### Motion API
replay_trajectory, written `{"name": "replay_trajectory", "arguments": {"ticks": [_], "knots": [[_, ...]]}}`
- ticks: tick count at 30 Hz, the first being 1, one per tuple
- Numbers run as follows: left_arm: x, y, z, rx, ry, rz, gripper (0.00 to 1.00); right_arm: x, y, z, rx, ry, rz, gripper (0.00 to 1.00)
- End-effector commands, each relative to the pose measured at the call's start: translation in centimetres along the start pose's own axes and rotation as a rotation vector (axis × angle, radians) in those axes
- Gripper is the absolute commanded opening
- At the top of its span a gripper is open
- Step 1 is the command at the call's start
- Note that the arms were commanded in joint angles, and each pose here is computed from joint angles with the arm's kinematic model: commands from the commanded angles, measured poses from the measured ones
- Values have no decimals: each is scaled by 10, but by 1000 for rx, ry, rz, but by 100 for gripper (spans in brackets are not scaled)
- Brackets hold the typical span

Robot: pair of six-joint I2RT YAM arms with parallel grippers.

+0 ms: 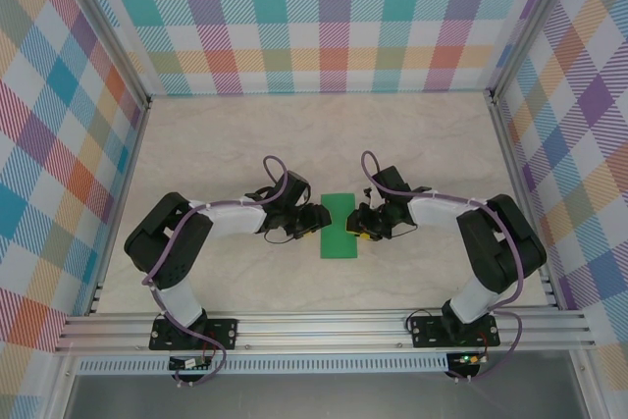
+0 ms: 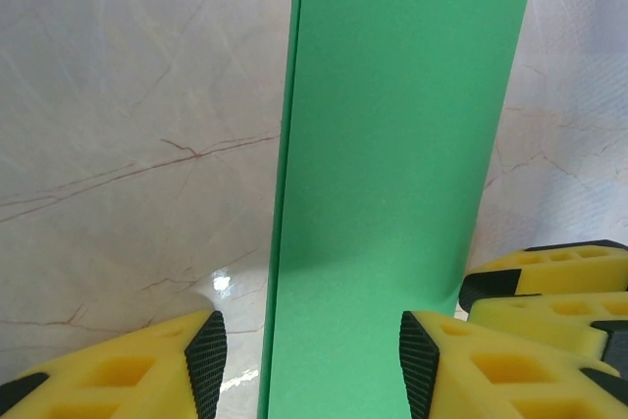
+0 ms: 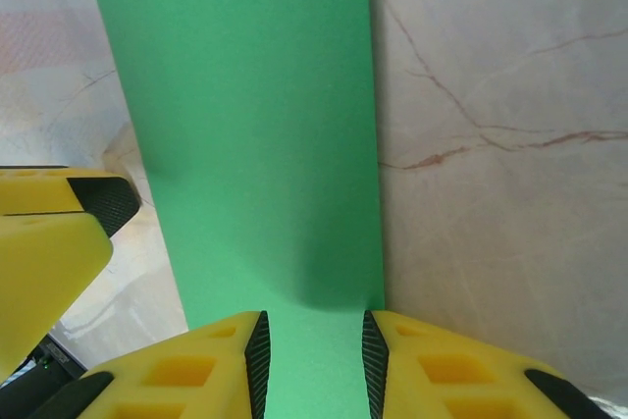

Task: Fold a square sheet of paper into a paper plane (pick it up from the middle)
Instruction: Fold the triangle a second time at the center of the table.

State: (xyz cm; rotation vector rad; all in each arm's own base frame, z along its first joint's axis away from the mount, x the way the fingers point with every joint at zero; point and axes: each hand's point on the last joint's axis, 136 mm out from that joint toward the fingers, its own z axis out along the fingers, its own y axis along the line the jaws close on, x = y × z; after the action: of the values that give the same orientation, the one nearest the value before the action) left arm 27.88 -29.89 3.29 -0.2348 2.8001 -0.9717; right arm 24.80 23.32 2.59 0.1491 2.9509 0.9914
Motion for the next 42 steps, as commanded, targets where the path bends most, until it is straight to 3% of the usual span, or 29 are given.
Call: {"name": "replay_trajectory", "arguments": {"ticks": [1, 22, 37, 42], "knots": [[-1, -1, 3, 15, 16, -10, 52, -1, -3, 3, 7, -3, 4, 33], [-1, -19, 5, 100, 39, -6, 48, 1, -11, 4, 10, 0, 24, 32], [-4, -28, 2, 138, 22, -13, 38, -3, 1, -4, -25, -13, 1, 32], [-7, -30, 2, 143, 14, -16, 29, -2, 7, -14, -33, -35, -17, 33]]}}
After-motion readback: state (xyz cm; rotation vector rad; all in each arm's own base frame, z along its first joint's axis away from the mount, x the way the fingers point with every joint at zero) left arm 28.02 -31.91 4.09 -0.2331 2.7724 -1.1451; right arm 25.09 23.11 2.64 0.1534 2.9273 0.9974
